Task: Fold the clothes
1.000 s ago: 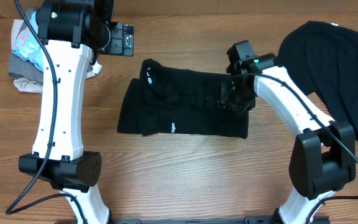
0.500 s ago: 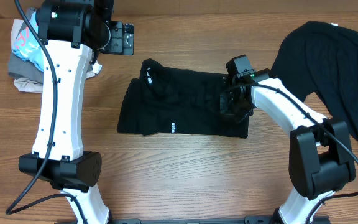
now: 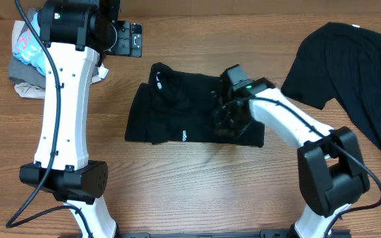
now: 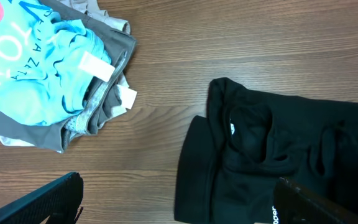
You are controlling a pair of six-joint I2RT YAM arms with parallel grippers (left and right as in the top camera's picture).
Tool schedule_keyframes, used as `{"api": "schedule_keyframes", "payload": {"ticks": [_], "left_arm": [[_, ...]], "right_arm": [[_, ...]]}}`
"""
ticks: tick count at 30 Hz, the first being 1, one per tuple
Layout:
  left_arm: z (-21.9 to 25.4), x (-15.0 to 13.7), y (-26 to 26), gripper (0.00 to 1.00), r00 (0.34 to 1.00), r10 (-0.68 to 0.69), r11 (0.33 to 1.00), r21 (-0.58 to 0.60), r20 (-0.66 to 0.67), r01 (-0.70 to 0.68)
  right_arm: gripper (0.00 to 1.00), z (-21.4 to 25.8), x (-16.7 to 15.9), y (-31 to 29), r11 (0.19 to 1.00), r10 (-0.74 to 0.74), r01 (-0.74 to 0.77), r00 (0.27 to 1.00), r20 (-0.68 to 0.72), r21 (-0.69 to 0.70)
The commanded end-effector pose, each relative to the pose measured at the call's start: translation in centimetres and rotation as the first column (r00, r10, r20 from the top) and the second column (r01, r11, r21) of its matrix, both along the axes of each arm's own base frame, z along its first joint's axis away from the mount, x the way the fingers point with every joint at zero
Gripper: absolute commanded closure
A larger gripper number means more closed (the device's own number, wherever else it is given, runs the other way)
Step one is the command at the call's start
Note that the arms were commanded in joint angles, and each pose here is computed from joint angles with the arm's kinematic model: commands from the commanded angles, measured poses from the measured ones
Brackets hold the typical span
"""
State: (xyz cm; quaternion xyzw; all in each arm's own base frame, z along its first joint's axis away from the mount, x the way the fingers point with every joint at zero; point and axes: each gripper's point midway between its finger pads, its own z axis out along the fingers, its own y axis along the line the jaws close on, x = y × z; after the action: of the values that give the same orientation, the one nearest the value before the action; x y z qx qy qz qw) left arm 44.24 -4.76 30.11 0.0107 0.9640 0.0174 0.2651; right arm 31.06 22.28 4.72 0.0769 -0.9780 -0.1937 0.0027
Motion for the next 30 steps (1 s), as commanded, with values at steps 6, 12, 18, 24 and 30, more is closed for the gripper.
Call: {"api": "schedule_keyframes", "payload": {"ticks": [6, 12, 18, 24, 30], "left_arm": [[0.1, 0.3, 0.6, 0.00, 1.000, 0.000, 1.000, 0.020, 0.010, 0.000], [0.1, 0.3, 0.6, 0.00, 1.000, 0.000, 1.000, 0.020, 0.010, 0.000], [0.1, 0.3, 0.6, 0.00, 1.000, 0.000, 1.000, 0.020, 0.010, 0.000], [0.1, 0.3, 0.6, 0.00, 1.000, 0.000, 1.000, 0.020, 0.011, 0.000], [0.1, 0.3, 0.6, 0.00, 1.000, 0.000, 1.000, 0.020, 0.011, 0.000]], "right_arm": [[0.60, 3.3, 0.2, 3.7, 0.993, 0.065, -0.071, 0.996, 0.066, 0.090], [0.55, 6.8, 4.3, 2.0, 1.000, 0.011, -0.017, 0.982, 0.186, 0.026], [0.42, 7.8, 7.9, -2.0, 0.990, -0.068, 0.102, 0.952, 0.297, -0.099], [0.40, 5.5, 8.2, -4.4, 0.973, -0.095, 0.149, 0.955, 0.281, -0.176], [0.41, 1.7, 8.1, -3.7, 0.976, -0.090, 0.126, 0.976, 0.199, -0.175]]}}
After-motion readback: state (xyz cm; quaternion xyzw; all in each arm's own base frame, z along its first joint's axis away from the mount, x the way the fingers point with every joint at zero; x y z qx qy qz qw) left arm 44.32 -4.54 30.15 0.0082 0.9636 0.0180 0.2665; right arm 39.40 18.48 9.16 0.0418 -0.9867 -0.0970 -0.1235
